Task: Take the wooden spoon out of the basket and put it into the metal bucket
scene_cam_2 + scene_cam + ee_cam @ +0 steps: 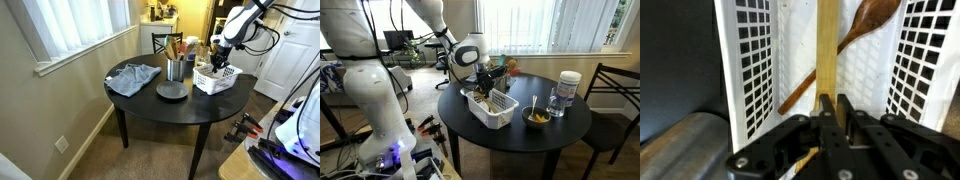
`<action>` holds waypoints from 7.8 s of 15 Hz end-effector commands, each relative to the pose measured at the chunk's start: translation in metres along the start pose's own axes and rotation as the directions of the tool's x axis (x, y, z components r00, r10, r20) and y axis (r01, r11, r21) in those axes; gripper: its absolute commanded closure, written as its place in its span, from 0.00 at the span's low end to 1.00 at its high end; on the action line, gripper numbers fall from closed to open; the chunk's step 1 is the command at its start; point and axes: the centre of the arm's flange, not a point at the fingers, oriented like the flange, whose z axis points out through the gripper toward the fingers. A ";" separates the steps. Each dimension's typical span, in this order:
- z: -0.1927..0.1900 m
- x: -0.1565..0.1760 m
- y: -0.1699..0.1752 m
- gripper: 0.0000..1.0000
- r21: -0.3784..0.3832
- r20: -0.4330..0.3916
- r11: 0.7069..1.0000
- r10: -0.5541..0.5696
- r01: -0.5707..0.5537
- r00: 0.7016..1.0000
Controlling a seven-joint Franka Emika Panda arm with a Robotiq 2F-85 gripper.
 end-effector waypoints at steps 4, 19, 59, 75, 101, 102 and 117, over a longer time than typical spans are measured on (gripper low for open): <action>0.007 0.003 -0.015 0.35 0.005 0.021 1.000 -0.009 0.009 1.000; 0.042 0.011 -0.011 0.00 0.059 0.069 0.996 0.055 -0.060 0.996; -0.112 0.054 0.005 0.92 -0.116 -0.149 0.816 0.550 -0.567 0.822; -0.142 0.066 0.017 0.92 -0.260 -0.292 0.348 0.861 -0.901 0.417; -0.151 0.070 0.009 0.76 -0.511 -0.383 0.124 0.853 -0.850 0.355; -0.149 0.071 0.008 0.76 -0.511 -0.380 0.127 0.854 -0.850 0.356; -0.143 0.067 0.032 0.92 -0.477 -0.486 -0.038 0.844 -0.878 0.227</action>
